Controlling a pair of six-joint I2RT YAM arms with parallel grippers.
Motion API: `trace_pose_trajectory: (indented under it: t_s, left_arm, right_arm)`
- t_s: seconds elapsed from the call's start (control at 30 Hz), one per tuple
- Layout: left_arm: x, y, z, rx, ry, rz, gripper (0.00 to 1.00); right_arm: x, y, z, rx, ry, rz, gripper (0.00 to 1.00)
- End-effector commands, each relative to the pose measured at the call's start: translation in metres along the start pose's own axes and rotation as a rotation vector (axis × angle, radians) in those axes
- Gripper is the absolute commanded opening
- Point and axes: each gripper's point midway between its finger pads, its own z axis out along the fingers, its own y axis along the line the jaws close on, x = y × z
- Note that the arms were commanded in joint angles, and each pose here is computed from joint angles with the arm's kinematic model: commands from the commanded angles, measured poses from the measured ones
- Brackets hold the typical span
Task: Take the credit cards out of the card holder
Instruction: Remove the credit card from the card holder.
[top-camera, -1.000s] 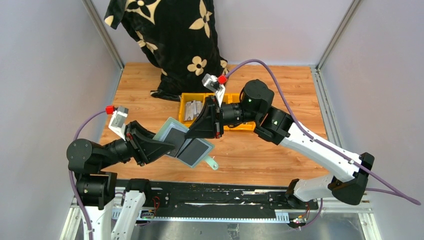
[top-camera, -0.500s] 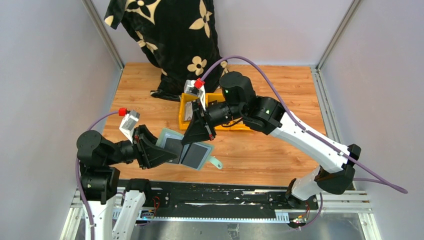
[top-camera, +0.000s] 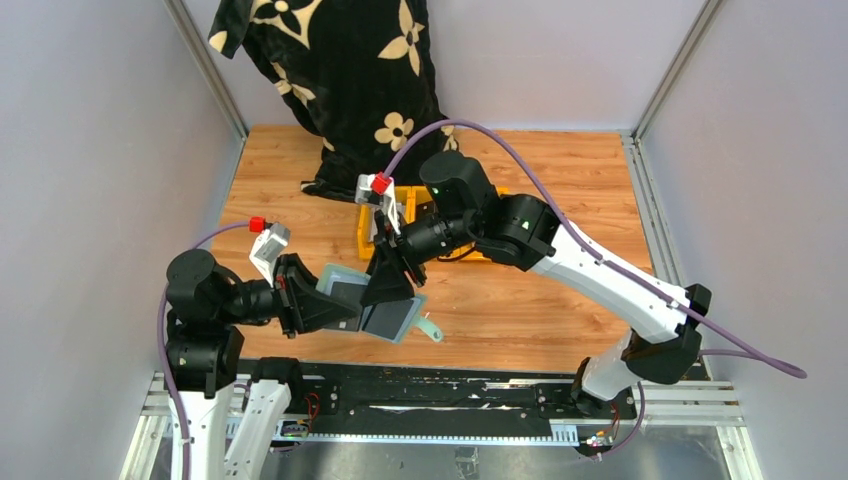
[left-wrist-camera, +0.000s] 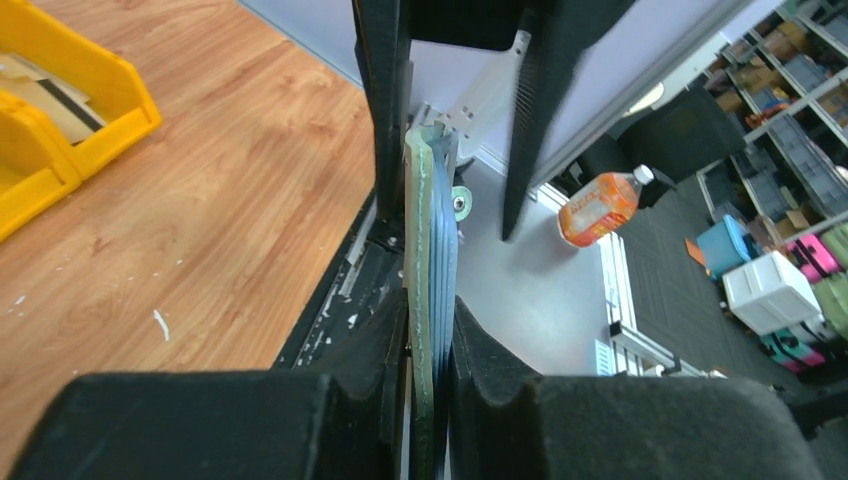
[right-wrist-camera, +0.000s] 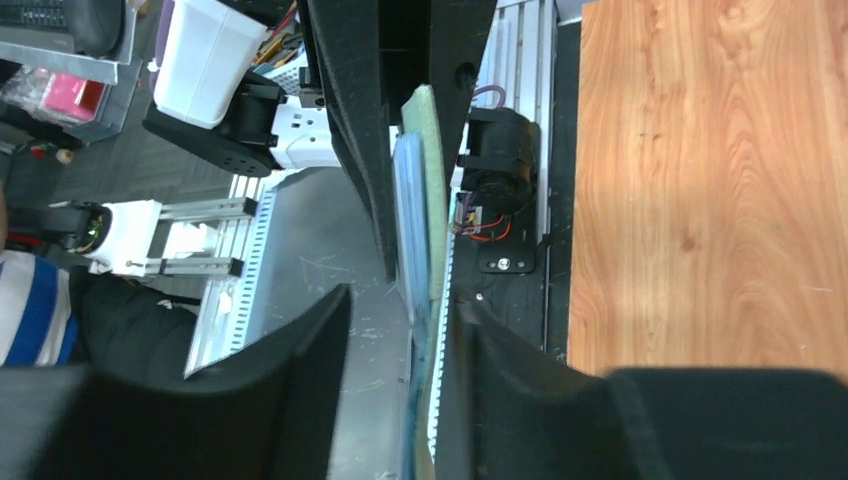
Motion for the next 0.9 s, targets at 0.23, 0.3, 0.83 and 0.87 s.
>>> trace_pose_trajectory:
  t_s: [0.23,0.3,0.83,0.87]
  left_arm:
    - [-0.039,0.001,0.004,-0.056,-0.109,-0.048,0.0]
    - [-0.039,-0.002,0.003,-0.048,-0.118,-0.041,0.0]
    - [-0.023,-0.001,0.003,-0.022,-0.075,-0.098,0.37]
    - [-0.023,-0.002,0.003,-0.015,-0.069,-0.097,0.35]
  right_arm:
    - [0.008,-0.001,-0.03,-0.023,-0.187,0.056,0.51]
    - [0.008,0.001,-0.032,-0.033,-0.213,0.056,0.44]
    - [0.025,-0.005,-0.035,0.02,-0.014,0.055,0.0]
    - [0.025,-0.004,-0.034,0.021,-0.009,0.048,0.0]
